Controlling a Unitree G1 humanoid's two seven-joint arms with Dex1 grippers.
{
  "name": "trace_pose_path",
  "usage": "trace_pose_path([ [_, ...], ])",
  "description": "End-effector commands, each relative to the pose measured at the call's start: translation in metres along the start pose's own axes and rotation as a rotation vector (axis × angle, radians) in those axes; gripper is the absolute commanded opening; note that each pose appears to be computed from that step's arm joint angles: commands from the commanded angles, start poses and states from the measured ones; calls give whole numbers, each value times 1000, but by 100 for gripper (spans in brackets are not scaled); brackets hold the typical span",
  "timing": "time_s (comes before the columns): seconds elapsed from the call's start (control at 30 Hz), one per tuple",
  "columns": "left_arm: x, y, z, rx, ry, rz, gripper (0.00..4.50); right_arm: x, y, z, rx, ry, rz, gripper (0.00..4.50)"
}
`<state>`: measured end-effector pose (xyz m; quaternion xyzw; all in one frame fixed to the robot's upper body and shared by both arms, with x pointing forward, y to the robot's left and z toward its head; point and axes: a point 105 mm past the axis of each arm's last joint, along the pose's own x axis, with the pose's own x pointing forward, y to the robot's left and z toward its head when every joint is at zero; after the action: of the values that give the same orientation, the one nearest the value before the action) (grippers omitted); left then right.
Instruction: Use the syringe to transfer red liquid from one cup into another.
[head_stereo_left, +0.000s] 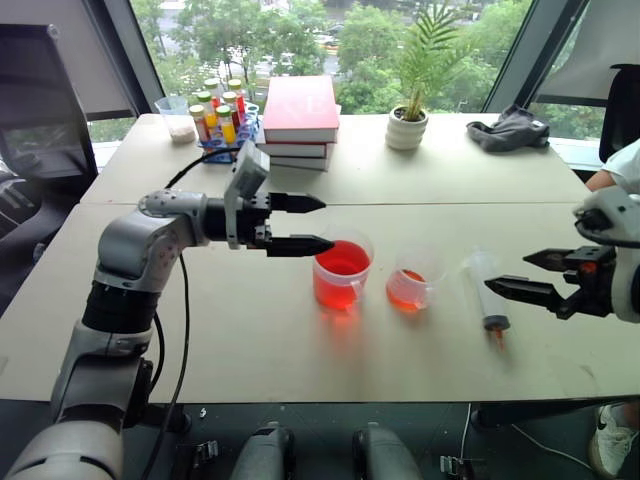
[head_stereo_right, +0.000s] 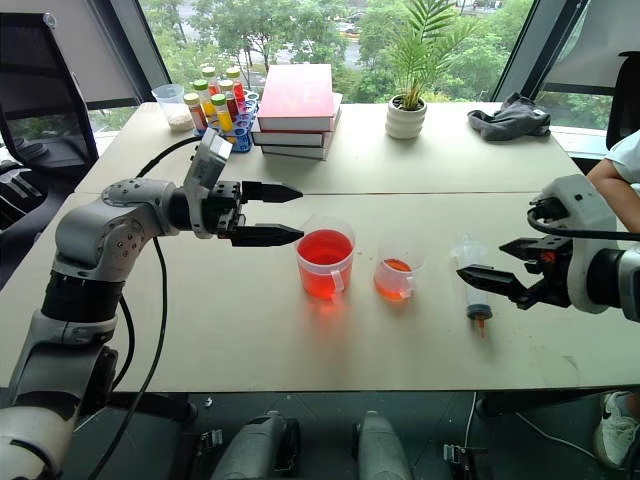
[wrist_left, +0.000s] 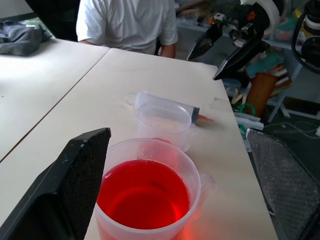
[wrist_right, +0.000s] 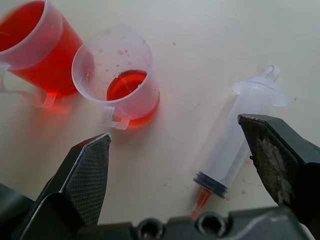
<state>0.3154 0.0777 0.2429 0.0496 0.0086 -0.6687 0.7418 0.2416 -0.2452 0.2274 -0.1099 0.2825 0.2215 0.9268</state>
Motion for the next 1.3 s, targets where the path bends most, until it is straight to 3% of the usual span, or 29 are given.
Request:
trace_pose_path([
  [0.03, -2, -5, 11, 41, -24, -10, 450, -5, -1, 4, -4, -19, -16, 446],
  [0.73, 0, -5, 10, 32, -26, -22, 450, -9, -5, 1, 8, 7, -44, 446],
  [1.3, 3, -5, 10, 37, -39, -11, 450, 76, -72, -10, 382, 207, -253, 446],
])
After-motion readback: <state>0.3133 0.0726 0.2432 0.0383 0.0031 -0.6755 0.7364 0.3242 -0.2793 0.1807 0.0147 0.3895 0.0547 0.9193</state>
